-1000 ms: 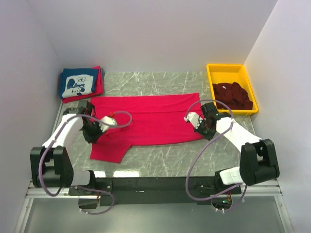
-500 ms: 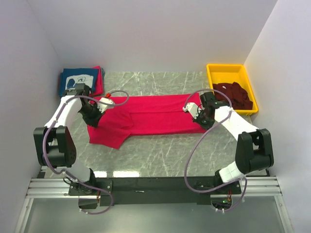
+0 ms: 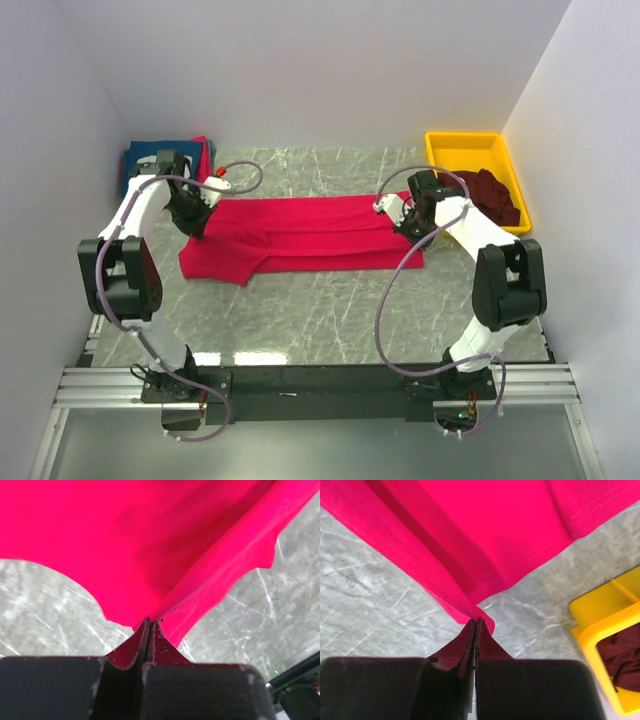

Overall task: Fold and stack the t-shirts
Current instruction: Fold the tshirt

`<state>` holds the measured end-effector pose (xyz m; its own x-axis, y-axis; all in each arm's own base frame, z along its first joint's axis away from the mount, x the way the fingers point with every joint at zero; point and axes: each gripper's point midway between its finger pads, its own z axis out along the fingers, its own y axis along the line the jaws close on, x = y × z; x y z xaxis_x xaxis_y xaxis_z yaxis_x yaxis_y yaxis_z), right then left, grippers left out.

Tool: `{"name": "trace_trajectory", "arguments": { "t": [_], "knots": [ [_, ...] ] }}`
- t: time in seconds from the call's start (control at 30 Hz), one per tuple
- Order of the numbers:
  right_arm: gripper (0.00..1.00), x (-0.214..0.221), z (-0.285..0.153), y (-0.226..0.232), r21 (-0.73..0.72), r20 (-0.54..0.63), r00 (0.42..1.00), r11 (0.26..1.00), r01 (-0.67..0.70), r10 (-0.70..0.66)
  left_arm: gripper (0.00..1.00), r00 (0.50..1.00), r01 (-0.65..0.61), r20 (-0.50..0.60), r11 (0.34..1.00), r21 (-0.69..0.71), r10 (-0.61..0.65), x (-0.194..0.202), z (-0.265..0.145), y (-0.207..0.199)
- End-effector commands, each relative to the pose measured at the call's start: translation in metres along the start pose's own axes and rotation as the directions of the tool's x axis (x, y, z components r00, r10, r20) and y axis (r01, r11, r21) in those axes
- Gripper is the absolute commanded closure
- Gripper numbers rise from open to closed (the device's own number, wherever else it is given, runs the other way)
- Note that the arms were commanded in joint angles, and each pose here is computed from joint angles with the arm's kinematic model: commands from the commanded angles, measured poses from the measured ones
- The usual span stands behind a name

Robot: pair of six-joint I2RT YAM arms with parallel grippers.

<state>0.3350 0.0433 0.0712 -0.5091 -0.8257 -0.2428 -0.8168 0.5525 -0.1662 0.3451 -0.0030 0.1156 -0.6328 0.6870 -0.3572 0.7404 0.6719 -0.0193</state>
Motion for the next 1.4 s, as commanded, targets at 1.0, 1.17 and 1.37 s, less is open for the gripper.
{"name": "trace_trajectory", "arguments": {
  "t": [1.0, 1.17, 1.37],
  "knots": [
    [1.00, -0.047, 0.025, -0.080, 0.044, -0.007, 1.000, 0.999, 0.008, -0.008, 1.00, 0.998, 0.046, 0.036, 0.997, -0.069, -0.043, -0.052, 0.028, 0.070],
    [1.00, -0.046, 0.029, -0.081, 0.044, -0.019, 1.000, 0.999, 0.010, -0.009, 1.00, 0.998, 0.052, 0.032, 0.996, -0.075, -0.050, -0.051, 0.032, 0.073],
    [1.00, -0.047, 0.030, -0.084, 0.053, -0.019, 1.000, 0.999, 0.005, -0.004, 0.99, 0.998, 0.054, 0.028, 0.995, -0.084, -0.052, -0.050, 0.036, 0.076]
  ]
}}
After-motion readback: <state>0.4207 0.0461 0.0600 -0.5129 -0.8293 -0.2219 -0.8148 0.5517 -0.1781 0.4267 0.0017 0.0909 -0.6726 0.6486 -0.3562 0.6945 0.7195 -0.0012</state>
